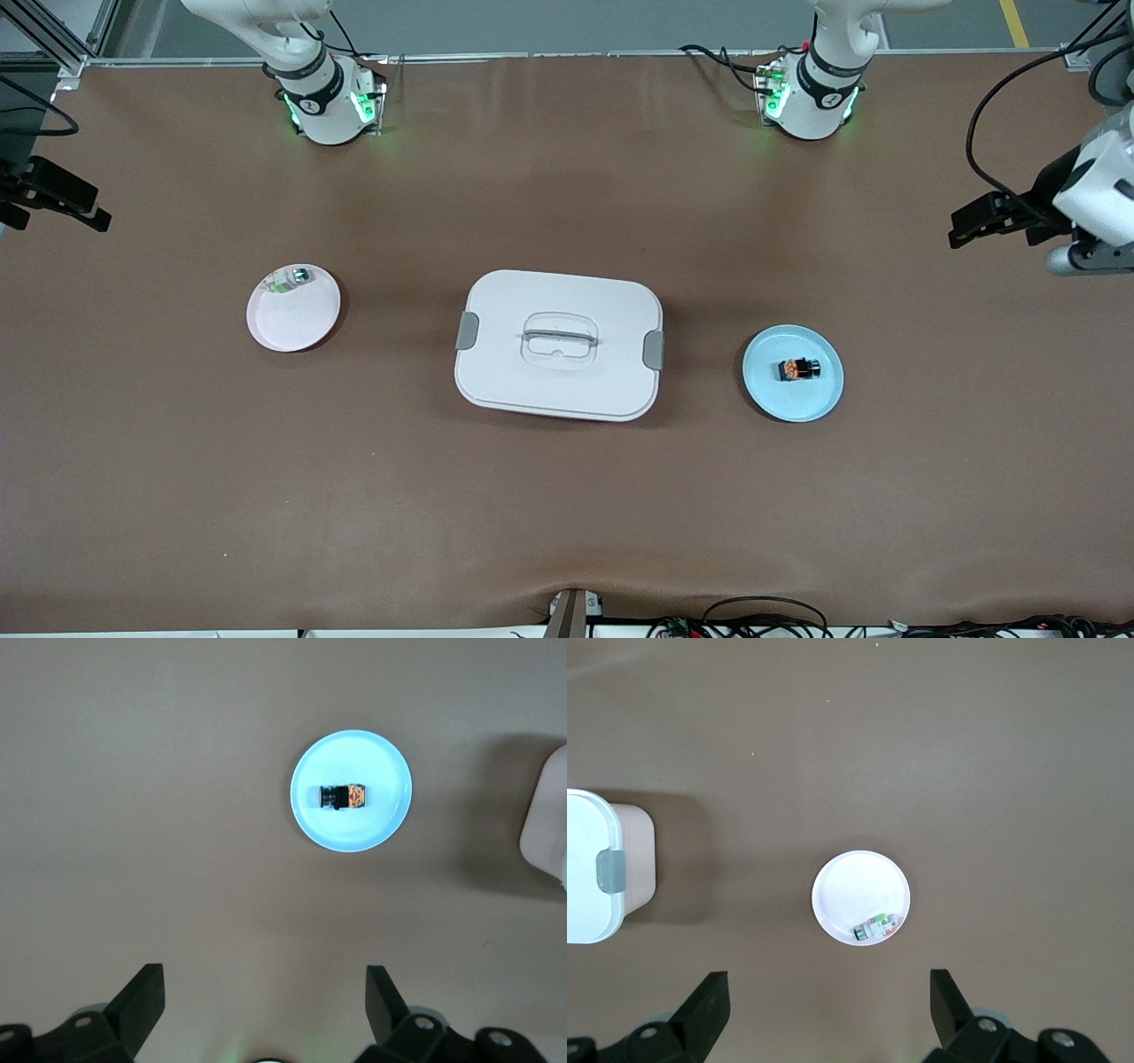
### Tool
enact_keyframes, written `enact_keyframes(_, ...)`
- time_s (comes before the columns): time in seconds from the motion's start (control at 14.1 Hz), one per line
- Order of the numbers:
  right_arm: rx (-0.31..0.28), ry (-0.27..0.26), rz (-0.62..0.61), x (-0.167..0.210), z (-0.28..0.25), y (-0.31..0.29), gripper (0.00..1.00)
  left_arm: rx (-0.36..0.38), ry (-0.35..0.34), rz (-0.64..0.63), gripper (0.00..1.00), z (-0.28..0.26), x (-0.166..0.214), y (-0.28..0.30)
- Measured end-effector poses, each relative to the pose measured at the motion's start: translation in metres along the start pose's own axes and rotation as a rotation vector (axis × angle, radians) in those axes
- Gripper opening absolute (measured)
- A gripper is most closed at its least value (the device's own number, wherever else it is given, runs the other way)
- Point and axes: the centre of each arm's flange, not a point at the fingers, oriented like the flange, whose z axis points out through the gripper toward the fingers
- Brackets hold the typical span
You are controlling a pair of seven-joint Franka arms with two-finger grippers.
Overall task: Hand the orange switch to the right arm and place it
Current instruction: 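Move the left gripper over the orange switch on the blue plate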
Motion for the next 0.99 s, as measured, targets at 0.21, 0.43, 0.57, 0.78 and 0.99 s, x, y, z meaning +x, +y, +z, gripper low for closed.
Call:
enact_keyframes(0.21, 0.000, 0.012, 0.000, 0.001, -0.001, 0.000, 1.00, 0.005, -0.055, 0.017, 1.00, 0.031, 0.013, 0.010)
enact_keyframes(0.43, 0.001, 0.016, -0.001, 0.002, -0.001, 0.000, 1.00, 0.006, -0.052, 0.034, 1.00, 0.063, 0.024, 0.025)
enact_keyframes(0.57, 0.001, 0.018, -0.002, 0.002, -0.002, -0.001, 1.00, 0.007, -0.046, 0.024, 1.00, 0.087, 0.026, 0.033)
enact_keyframes(0.78, 0.000, 0.020, -0.002, 0.002, -0.002, -0.001, 1.00, 0.004, -0.025, 0.009, 1.00, 0.120, 0.028, 0.034)
enact_keyframes(0.99, -0.001, 0.025, -0.001, 0.003, -0.002, -0.001, 1.00, 0.000, 0.009, -0.035, 1.00, 0.148, 0.029, 0.037)
